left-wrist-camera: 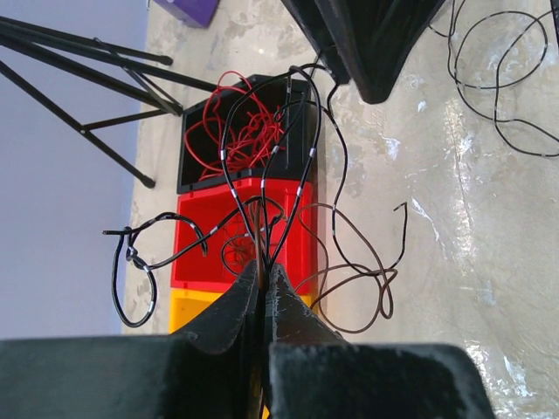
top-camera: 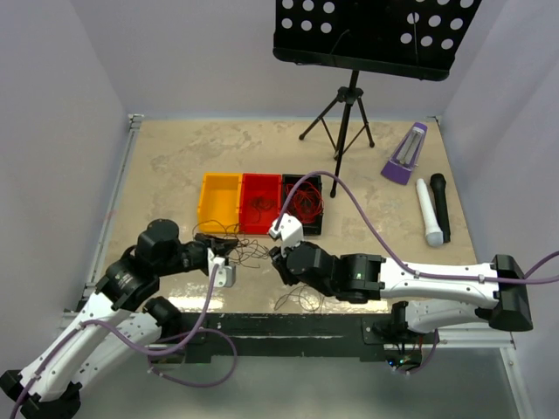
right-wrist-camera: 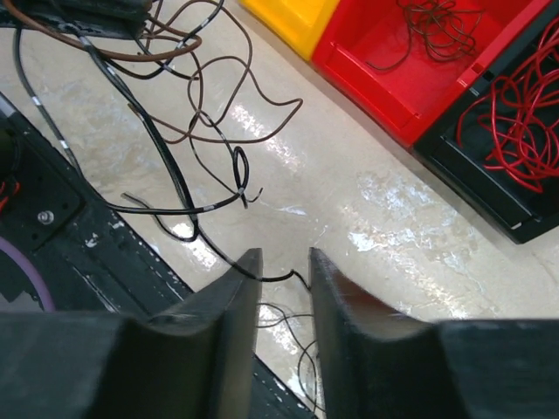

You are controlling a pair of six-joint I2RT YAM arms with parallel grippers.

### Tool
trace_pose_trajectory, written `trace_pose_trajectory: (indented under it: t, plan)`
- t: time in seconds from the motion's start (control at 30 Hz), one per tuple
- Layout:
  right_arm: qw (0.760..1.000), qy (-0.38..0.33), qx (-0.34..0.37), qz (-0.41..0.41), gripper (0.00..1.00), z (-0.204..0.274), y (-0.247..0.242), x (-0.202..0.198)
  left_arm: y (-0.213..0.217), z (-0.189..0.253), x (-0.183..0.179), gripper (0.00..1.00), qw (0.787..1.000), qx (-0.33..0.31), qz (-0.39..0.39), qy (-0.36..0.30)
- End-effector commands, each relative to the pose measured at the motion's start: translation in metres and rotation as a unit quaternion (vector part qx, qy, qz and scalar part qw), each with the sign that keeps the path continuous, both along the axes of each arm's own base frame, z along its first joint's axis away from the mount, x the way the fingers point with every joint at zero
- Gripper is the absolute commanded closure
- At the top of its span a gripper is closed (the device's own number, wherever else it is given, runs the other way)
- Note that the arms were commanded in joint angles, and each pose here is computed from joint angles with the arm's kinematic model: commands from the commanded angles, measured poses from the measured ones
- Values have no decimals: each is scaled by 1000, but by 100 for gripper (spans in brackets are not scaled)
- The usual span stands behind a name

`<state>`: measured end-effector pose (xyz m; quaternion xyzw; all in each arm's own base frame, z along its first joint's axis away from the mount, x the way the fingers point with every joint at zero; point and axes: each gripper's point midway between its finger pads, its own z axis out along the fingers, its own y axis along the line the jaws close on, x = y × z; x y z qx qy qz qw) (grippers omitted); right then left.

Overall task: Untangle the cables
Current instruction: Untie the cable.

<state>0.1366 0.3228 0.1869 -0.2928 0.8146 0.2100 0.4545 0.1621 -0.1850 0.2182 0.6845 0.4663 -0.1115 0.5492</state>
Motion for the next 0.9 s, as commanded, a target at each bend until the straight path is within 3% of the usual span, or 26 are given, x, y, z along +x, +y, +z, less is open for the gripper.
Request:
trace_pose_trajectory:
  t: [0.0, 0.07, 0.23, 0.27, 0.33, 0.5, 0.57, 0.63, 0.87]
  plan:
    - [999, -19, 40, -12, 81, 22, 4, 6, -1, 25, -6, 100, 1000, -19, -13, -13]
    - [997, -32, 49, -44, 99, 35, -6, 14, 0, 23, -7, 100, 1000, -15, -13, -8]
    - [988, -76, 90, -99, 100, 91, -38, 28, 1, 2, -8, 84, 1000, -2, -7, 17]
    - [987, -81, 99, -96, 100, 101, -40, 28, 2, -4, -8, 73, 1000, 1, -5, 21]
    - [987, -87, 111, -82, 100, 117, -40, 25, 3, -14, -8, 61, 1000, 7, -1, 29]
    - [991, -82, 95, -48, 100, 122, -31, 19, 4, -31, -7, 53, 999, 17, 7, 48]
    - [992, -80, 89, -34, 100, 121, -27, 16, 3, -31, -7, 38, 998, 14, 8, 53]
    - [993, -79, 87, -23, 100, 123, -23, 14, 1, -22, -3, 26, 998, -1, 18, 54]
    - [993, -86, 82, -19, 100, 132, -21, 16, -12, 51, 13, 20, 988, -140, 58, 30]
